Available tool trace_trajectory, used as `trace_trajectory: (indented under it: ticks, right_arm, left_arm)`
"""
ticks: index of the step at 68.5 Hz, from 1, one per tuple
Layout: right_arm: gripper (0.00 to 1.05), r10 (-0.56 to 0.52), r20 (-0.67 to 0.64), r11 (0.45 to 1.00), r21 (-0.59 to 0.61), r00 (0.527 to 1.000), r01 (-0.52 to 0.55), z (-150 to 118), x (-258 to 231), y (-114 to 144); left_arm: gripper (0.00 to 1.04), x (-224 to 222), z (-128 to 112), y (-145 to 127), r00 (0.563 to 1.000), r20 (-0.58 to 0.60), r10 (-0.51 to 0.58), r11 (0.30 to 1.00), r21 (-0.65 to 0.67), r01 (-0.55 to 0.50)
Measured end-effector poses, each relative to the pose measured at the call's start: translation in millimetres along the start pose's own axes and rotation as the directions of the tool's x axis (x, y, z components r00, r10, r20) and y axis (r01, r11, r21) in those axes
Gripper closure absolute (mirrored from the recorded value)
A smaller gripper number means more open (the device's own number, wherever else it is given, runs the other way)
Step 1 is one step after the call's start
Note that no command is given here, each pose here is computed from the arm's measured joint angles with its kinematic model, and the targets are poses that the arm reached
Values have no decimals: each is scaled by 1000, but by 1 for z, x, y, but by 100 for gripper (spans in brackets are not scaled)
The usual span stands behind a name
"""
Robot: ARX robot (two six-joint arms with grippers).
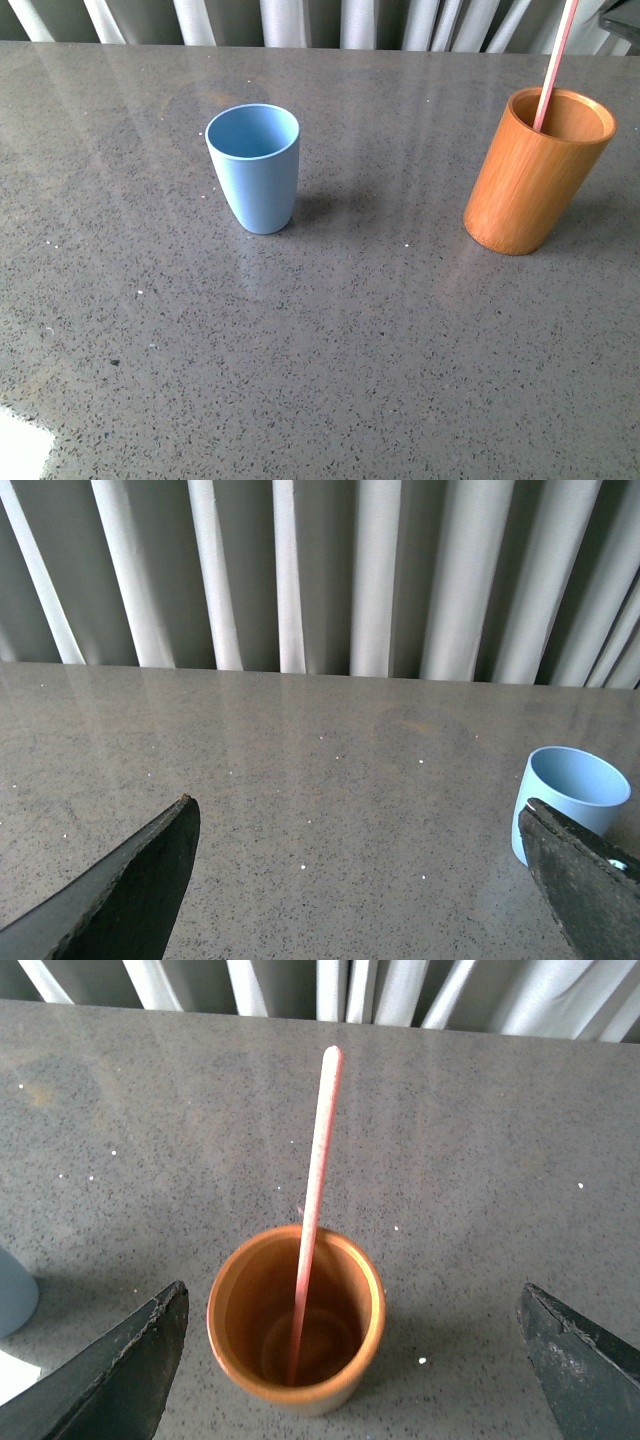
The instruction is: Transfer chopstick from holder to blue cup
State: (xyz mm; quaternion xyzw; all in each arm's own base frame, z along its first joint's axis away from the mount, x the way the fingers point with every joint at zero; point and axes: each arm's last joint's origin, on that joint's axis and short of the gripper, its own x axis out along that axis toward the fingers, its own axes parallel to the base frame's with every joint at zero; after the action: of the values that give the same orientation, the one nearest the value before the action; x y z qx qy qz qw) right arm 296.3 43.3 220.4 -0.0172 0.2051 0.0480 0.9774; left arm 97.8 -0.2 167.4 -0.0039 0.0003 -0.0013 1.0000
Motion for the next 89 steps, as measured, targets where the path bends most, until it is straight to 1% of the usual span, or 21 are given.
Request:
trace_trajectory:
  ticks: [10,28,64,82,85,89]
  right_arm:
    - [9,8,-16,1000,9,1000,-8,12,33,5]
    - [9,-1,-15,1000,20,1000,1,32,64,8]
    - [9,-4,-46,999,41,999,6,38,96,6]
    - [9,-6,-48,999,51,999,8,39,100,5]
    - [10,-6,-50,999,53,999,8,38,101,5]
    - [14,-5,-53,998,55,999,8,38,101,5]
  left_arm:
    - [9,0,0,0,1000,0,0,1000,0,0]
    - [9,0,0,0,1000,0,0,1000,0,0]
    - [9,0,0,0,1000,0,0,1000,0,0]
    - [9,0,0,0,1000,0,0,1000,0,0]
    - [9,0,0,0,1000,0,0,1000,0,0]
    - [9,0,0,0,1000,0,0,1000,0,0]
